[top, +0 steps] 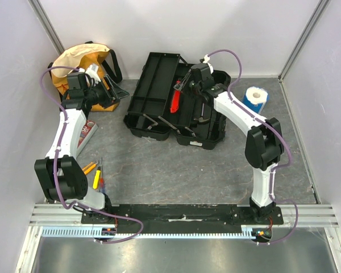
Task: Pack the tool kit
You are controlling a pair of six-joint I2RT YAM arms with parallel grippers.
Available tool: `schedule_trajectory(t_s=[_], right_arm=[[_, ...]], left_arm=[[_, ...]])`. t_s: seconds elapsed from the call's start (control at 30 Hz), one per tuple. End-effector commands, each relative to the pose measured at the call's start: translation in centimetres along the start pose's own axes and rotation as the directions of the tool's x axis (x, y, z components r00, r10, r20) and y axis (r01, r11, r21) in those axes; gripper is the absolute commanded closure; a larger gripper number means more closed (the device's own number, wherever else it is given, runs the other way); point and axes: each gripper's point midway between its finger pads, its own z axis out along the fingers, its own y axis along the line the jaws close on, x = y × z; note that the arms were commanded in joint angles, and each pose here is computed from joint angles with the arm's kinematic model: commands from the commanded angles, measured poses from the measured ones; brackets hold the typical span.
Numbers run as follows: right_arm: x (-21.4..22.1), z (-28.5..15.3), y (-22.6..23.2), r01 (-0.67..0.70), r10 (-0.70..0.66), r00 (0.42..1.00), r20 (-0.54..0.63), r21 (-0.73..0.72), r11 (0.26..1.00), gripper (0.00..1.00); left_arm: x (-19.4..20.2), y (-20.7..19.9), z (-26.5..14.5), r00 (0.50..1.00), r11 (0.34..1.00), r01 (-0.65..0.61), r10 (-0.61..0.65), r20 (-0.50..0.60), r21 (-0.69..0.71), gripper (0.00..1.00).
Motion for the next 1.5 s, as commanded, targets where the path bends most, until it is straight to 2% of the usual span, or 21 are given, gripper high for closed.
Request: schedule_trajectory(t_s=[0.0, 0.2, 0.3, 0.4, 0.47, 0.57, 0.67, 0.8, 0.87, 0.97, 1.07, 1.17, 1.27, 1.47], right_arm=[[-1.1, 0.4, 1.3, -0.078, 0.077, 0.996, 0.052, 0.019, 0.997, 1.00], [1.2, 2.1, -0.2, -0.164, 0.164, 0.986, 0.013, 0.085, 0.983, 0.96], [2.4, 2.7, -0.2, -0.197, 0.199, 0.979, -0.030, 0.080, 0.977, 0.77], [3.1, 2.7, 0.0, -0.218, 0.222, 0.973, -0.064, 0.073, 0.973, 0.49], [3.0, 2.4, 0.0, -0.219, 0.224, 0.973, -0.059, 0.072, 0.973, 0.45], [2.1, 1.3, 0.2, -0.219, 0.222, 0.974, -0.032, 0.071, 0.973, 0.47], [2.1, 1.2, -0.4, -0.200, 0.203, 0.979, -0.029, 0.093, 0.975, 0.56], [2.7, 1.0, -0.8, -0.159, 0.164, 0.986, -0.037, 0.117, 0.980, 0.75], [2.0, 0.1, -0.4, -0.134, 0.136, 0.991, -0.011, 0.110, 0.985, 0.80], [-0.5, -1.9, 0.3, -0.082, 0.076, 0.995, 0.063, 0.105, 0.991, 0.79], [-3.6, -5.2, 1.1, -0.054, 0.036, 0.987, 0.154, 0.110, 0.992, 0.73], [-6.3, -9.1, 1.1, -0.034, -0.001, 0.970, 0.243, 0.141, 0.989, 0.63], [-7.3, -11.8, -0.2, -0.027, -0.020, 0.964, 0.265, 0.174, 0.984, 0.54], [-8.1, -14.5, -6.0, -0.077, 0.019, 0.971, 0.238, 0.236, 0.969, 0.49]], left_arm=[[-0.6, -1.1, -1.0, 0.997, 0.998, -0.064, 0.063, 0.033, 0.015, 0.30], [-0.7, -1.2, -1.1, 0.997, 0.998, -0.063, 0.062, 0.035, 0.018, 0.30], [-0.5, -1.2, -1.1, 0.998, 0.998, -0.061, 0.061, 0.030, 0.015, 0.30], [-0.6, -1.2, -1.3, 0.997, 0.998, -0.065, 0.065, 0.033, 0.012, 0.30], [-0.4, -1.0, -1.4, 0.998, 0.998, -0.062, 0.062, 0.029, 0.000, 0.30], [0.0, -0.7, -1.7, 0.998, 0.998, -0.059, 0.060, 0.026, -0.019, 0.30], [0.7, -0.1, -2.0, 0.998, 0.997, -0.056, 0.057, 0.022, -0.044, 0.30], [1.3, 0.4, -2.6, 0.998, 0.996, -0.042, 0.044, 0.032, -0.080, 0.30], [1.6, 0.9, -2.9, 0.999, 0.994, -0.022, 0.027, 0.040, -0.110, 0.30], [2.2, 2.4, -3.6, 0.999, 0.979, 0.027, -0.017, 0.052, -0.204, 0.30], [2.9, 4.8, -4.9, 0.996, 0.937, 0.071, -0.050, 0.071, -0.342, 0.30], [4.2, 8.0, -6.6, 0.989, 0.862, 0.138, -0.090, 0.120, -0.488, 0.30], [6.2, 11.3, -8.2, 0.971, 0.774, 0.232, -0.148, 0.187, -0.589, 0.28], [9.7, 17.1, -11.8, 0.903, 0.595, 0.428, -0.263, 0.339, -0.680, 0.25]])
